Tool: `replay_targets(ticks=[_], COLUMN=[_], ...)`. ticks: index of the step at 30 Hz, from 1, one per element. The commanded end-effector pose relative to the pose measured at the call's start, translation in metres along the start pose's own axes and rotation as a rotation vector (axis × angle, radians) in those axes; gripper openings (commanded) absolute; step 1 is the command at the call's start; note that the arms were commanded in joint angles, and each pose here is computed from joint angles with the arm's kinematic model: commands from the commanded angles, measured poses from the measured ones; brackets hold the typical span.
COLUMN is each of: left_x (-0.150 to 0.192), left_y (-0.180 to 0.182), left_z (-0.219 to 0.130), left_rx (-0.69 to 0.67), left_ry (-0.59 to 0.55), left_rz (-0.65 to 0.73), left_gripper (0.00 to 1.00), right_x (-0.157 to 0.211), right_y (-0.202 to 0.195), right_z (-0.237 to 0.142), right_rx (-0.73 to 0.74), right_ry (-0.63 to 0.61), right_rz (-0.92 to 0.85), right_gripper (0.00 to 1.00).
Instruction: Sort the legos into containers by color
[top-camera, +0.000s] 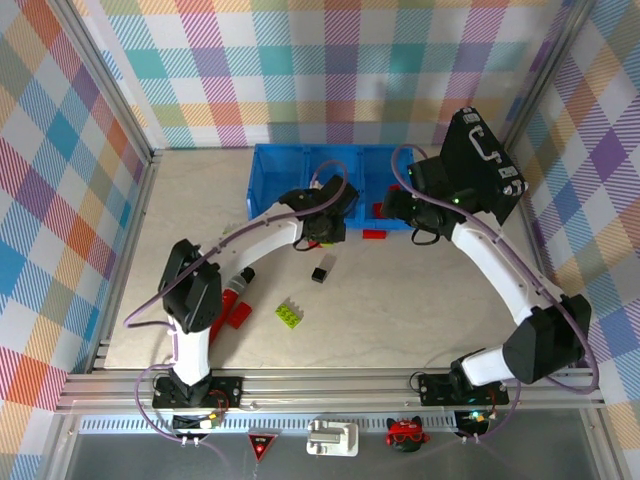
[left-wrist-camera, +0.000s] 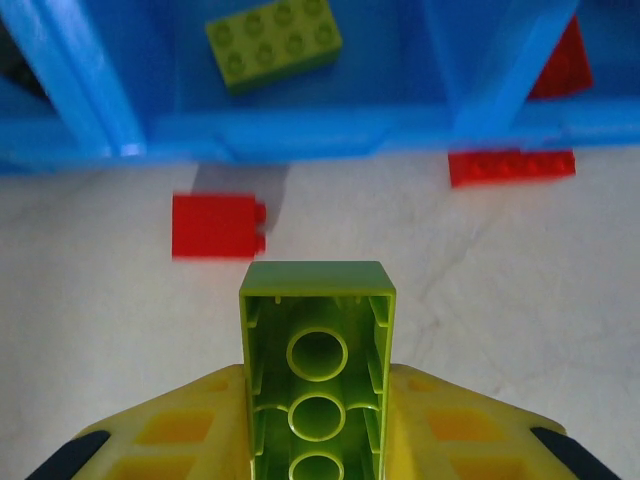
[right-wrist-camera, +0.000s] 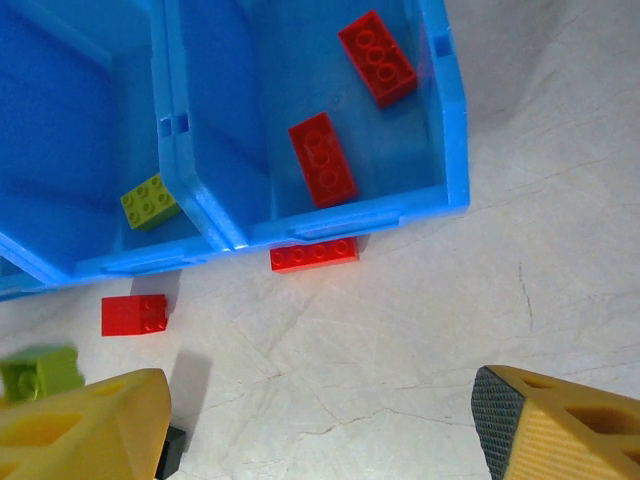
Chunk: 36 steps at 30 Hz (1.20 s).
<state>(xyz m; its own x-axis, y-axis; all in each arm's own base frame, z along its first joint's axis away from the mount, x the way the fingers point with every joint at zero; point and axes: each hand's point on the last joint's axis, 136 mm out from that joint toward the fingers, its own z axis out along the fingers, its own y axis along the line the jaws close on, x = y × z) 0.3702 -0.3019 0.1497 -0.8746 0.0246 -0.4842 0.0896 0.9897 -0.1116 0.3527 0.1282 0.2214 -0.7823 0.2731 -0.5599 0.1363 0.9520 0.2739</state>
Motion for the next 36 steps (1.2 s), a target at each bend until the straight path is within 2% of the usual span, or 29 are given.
replay_targets(ticks=[1, 11, 15, 20, 27, 33, 36], left_x=[-0.018, -0.082, -0.099, -0.109, -0.113, -0.115, -0.119], left_y=[0.0, -0.001, -0.01, -0.015, -0.029, -0.03, -0.031], left_z=[0.012, 0.058, 0.078, 0.1, 0.116, 0.111, 0.1], left_rx=[-0.017, -0.027, 0.032, 0.085, 0.181, 0.211, 0.224], left_ry=[0.007, -0.075, -0.121, -0.143, -0.152, -0.145, -0.157], left_rz=[0.057, 0.058, 0.033, -0.02, 0.024, 0.023, 0.027], left_gripper=[0.32, 0.32, 0.33, 0.33, 0.37, 0.45, 0.46], right_x=[0.004, 0.006, 0.007, 0.008, 0.012, 0.015, 0.016], right_y=[-0.014, -0.027, -0.027, -0.028, -0.033, -0.033, -0.031], right_z=[-0.013, -0.044, -0.046, -0.047, -0.048, -0.046, -0.043], right_rx=[0.031, 0.032, 0.028, 0.031, 0.048, 0.043, 0.035], right_ry=[-0.016, -0.079, -0.078, -0.074, -0.073, -0.062, -0.05], right_rz=[0.008, 0.027, 0.027, 0.023, 0.013, 0.011, 0.001], right_gripper=[0.8, 0.8, 0.8, 0.8, 0.8, 0.8, 0.78])
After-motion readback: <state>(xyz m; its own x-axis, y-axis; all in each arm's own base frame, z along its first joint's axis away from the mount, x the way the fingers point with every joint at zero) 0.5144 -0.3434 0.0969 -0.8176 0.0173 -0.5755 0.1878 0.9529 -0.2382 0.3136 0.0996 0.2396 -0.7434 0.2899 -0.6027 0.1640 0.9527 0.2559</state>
